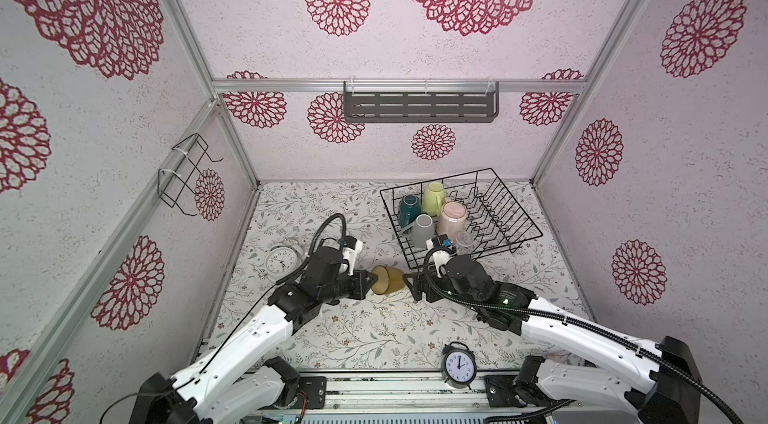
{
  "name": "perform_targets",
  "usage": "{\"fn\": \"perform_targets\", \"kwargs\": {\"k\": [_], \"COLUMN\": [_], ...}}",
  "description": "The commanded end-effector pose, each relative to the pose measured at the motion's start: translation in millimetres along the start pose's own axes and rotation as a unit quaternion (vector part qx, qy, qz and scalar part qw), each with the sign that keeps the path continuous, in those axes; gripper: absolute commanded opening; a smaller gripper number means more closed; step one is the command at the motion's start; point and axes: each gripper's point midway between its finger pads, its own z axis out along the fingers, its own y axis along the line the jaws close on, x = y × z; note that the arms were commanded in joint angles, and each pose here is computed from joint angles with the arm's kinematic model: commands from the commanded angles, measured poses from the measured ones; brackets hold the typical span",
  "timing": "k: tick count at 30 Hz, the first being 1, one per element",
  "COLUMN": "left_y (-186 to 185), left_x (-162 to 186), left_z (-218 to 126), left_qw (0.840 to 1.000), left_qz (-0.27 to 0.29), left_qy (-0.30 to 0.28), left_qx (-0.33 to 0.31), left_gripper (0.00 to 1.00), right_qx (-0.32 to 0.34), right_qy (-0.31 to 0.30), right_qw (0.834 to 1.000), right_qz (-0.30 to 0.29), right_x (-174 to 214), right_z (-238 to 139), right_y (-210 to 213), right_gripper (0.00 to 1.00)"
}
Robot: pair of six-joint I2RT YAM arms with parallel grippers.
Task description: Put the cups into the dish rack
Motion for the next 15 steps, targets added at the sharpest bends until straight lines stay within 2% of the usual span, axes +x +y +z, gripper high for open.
{"fn": "perform_targets", "kwargs": {"k": [1, 4, 9, 13, 15], "left_y": [-30, -45, -76, -90, -90], "left_x": [-43, -62, -77, -88, -93], "left_z": [-24, -41, -58, -63, -62], "left_qw": [0.990, 0.978, 0.960, 0.952, 0.951], "left_qz": [0.053, 0.095, 0.136, 0.139, 0.133], "left_qy": [-0.113, -0.164, -0.196, -0.212, -0.219], "left_qx": [0.069, 0.085, 0.145, 0.174, 0.174], "left_gripper": [0.00, 0.00, 0.00, 0.00, 0.00], "right_qx": [-0.085, -0.152, -0.287, -0.332, -0.362], "right_qy": [-0.048, -0.065, -0.099, -0.118, -0.107], "right_qw": [0.994, 0.982, 0.937, 0.916, 0.904], "right_qz": [0.040, 0.086, 0.174, 0.190, 0.200], "right_x": [-44, -62, -96, -118, -121], "right_z": [-14, -21, -30, -35, -35], "right_y": [39, 56, 77, 90, 100], "right_gripper": [0.99, 0.99, 0.99, 0.99, 0.99]}}
